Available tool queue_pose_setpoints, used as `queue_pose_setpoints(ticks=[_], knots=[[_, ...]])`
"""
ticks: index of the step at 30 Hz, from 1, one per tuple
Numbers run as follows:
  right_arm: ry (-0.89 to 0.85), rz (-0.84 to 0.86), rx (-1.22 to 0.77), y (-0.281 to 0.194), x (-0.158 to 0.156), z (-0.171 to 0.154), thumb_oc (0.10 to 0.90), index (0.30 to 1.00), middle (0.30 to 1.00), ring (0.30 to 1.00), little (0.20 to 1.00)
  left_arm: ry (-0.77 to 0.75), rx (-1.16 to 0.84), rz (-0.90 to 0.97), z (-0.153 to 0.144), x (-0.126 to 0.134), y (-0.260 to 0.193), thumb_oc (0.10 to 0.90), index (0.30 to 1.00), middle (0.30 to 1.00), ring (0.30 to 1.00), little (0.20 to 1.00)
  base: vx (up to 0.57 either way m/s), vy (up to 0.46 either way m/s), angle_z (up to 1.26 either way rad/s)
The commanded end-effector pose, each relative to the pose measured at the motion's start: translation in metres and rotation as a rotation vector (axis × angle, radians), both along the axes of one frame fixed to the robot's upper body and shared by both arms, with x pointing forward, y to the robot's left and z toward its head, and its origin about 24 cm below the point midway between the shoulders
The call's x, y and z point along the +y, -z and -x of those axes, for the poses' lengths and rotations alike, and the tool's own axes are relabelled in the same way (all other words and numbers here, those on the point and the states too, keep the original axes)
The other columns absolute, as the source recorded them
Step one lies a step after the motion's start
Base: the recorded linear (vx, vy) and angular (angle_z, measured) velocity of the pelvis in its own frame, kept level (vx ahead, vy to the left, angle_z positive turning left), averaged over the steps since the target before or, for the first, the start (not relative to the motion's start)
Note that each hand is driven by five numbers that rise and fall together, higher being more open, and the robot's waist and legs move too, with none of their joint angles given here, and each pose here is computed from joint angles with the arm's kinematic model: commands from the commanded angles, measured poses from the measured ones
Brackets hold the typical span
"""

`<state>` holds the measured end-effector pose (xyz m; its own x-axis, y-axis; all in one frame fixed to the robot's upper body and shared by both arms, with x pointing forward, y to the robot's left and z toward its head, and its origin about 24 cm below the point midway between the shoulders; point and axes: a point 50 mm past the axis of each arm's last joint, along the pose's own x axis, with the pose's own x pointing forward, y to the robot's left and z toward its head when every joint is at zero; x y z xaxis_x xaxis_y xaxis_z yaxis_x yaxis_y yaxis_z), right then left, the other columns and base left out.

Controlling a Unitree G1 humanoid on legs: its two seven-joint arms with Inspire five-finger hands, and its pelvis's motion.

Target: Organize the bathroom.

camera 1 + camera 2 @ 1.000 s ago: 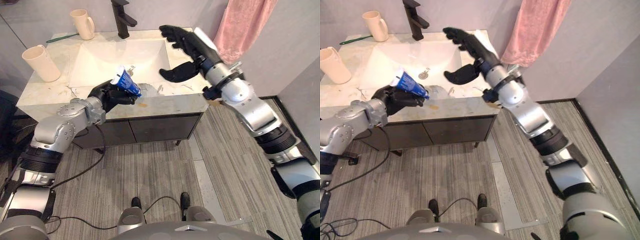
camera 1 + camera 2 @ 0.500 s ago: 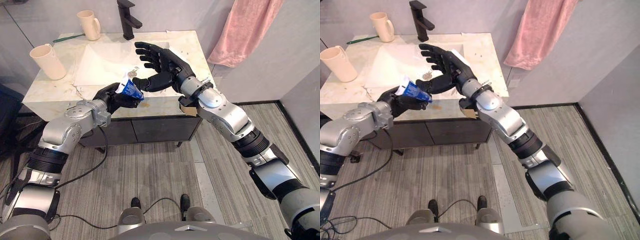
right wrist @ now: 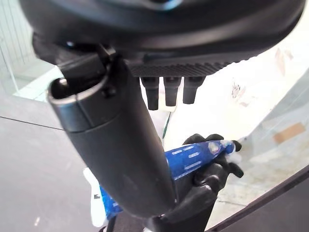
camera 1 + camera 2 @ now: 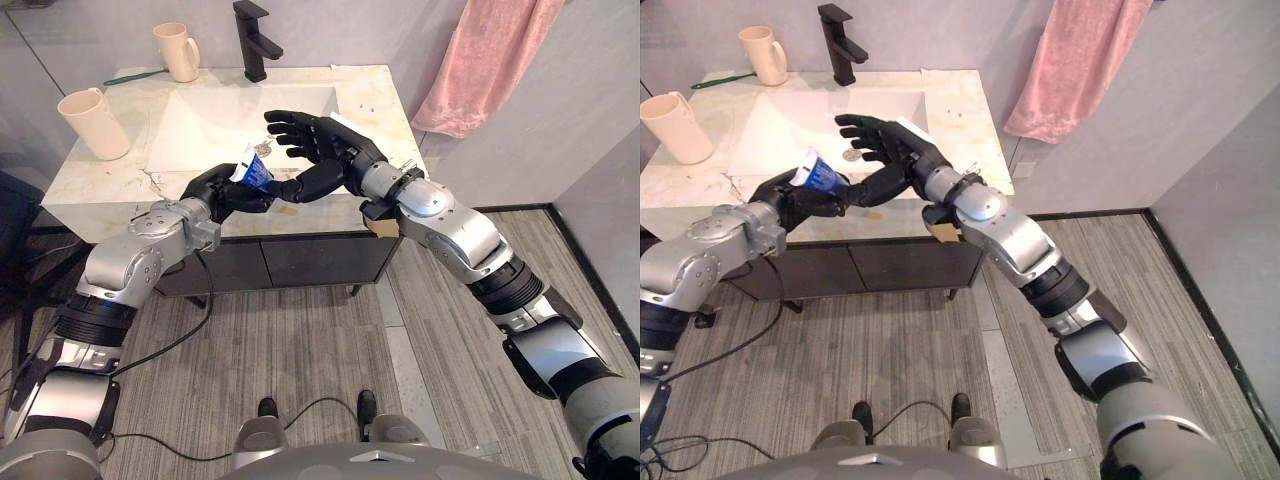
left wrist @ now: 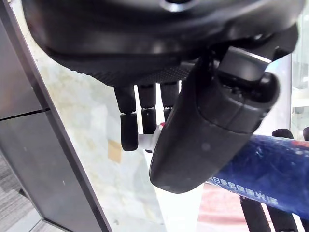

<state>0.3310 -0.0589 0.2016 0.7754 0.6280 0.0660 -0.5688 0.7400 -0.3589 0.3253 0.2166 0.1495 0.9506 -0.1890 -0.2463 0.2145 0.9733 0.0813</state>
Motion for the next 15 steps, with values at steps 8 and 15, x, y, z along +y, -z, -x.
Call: queue_pose_setpoints(ticks=[8,15], knots=[[-0.036,-0.082,-0.193,-0.044,-0.001,0.005,0.8,0.9,0.9,0.9,0.9,0.018,-0.335,0.048,-0.011,0.002,-0.08,0.4,0.3,0.3,0.3,0.3,0.0,0.0,0.0],[-0.097,-0.171,-0.165,-0.047,0.008,0.012,0.8,0.9,0.9,0.9,0.9,0.027,-0.325,0.043,-0.013,-0.001,-0.076,0.4,0.3,0.3,0.3,0.3,0.0,0.0,0.0]])
